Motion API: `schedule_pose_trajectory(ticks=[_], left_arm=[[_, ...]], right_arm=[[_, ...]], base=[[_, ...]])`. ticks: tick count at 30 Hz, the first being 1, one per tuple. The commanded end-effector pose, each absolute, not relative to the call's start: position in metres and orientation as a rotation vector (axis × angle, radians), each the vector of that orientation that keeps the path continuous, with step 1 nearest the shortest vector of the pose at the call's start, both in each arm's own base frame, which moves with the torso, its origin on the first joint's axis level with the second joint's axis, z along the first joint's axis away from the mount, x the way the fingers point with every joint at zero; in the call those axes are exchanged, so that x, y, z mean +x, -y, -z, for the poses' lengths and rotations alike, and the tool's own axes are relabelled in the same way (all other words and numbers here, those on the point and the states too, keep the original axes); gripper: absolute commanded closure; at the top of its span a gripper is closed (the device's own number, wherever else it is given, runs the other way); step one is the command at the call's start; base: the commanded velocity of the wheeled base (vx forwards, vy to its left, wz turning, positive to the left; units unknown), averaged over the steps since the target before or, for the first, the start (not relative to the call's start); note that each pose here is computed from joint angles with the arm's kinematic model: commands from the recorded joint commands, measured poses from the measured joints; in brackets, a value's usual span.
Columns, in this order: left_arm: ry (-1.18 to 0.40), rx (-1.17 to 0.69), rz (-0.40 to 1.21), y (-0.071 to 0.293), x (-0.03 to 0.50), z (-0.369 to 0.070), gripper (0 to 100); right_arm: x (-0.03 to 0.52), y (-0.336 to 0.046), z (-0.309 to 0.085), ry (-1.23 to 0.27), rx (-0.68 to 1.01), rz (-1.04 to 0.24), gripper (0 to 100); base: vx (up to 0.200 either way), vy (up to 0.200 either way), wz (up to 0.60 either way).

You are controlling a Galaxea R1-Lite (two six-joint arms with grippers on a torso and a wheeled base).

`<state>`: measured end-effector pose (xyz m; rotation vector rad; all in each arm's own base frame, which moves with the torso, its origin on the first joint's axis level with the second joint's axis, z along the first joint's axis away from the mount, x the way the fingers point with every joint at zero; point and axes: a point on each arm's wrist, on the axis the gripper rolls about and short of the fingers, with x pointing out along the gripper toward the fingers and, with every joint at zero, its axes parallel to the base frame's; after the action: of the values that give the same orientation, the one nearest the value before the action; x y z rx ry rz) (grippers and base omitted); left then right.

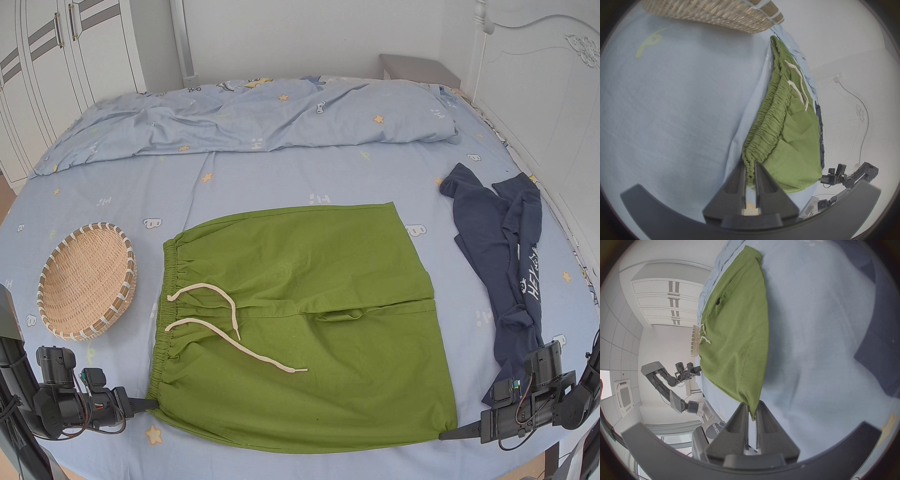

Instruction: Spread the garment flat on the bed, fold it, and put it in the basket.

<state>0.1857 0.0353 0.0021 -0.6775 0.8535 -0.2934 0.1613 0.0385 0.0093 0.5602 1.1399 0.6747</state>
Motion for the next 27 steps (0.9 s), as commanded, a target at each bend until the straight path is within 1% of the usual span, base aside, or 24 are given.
schedule_pose_trajectory(ticks=[1, 5, 6, 10, 14, 21, 27], left_arm=[[-0.895, -0.716, 0.273, -0.032, 0.178, -0.003, 100], [-0.933, -0.740, 0.244, -0.034, 0.171, -0.003, 100], [-0.945, -0.758, 0.216, -0.037, 0.166, -0.005, 100], [-0.952, -0.770, 0.183, -0.040, 0.151, -0.017, 100], [-0.981, -0.769, 0.181, -0.034, 0.134, -0.029, 100], [-1.040, -0.767, 0.187, -0.024, 0.107, -0.040, 100], [-1.097, -0.773, 0.137, -0.022, 0.088, -0.042, 100]], right_arm=[[0.144, -0.033, -0.029, -1.094, 0.556, -0.666, 100], [0.133, -0.032, -0.036, -1.117, 0.559, -0.664, 100], [0.125, -0.031, -0.038, -1.144, 0.556, -0.661, 100], [0.110, -0.029, -0.041, -1.192, 0.547, -0.660, 100], [0.097, -0.028, -0.043, -1.241, 0.556, -0.651, 100], [0.067, -0.027, -0.053, -1.277, 0.541, -0.678, 100], [0.064, -0.028, -0.058, -1.258, 0.549, -0.665, 100]], base=[[0.000, 0.000, 0.00], [0.000, 0.000, 0.00], [0.000, 0.000, 0.00], [0.000, 0.000, 0.00], [0.000, 0.000, 0.00], [0.000, 0.000, 0.00], [0.000, 0.000, 0.00]])
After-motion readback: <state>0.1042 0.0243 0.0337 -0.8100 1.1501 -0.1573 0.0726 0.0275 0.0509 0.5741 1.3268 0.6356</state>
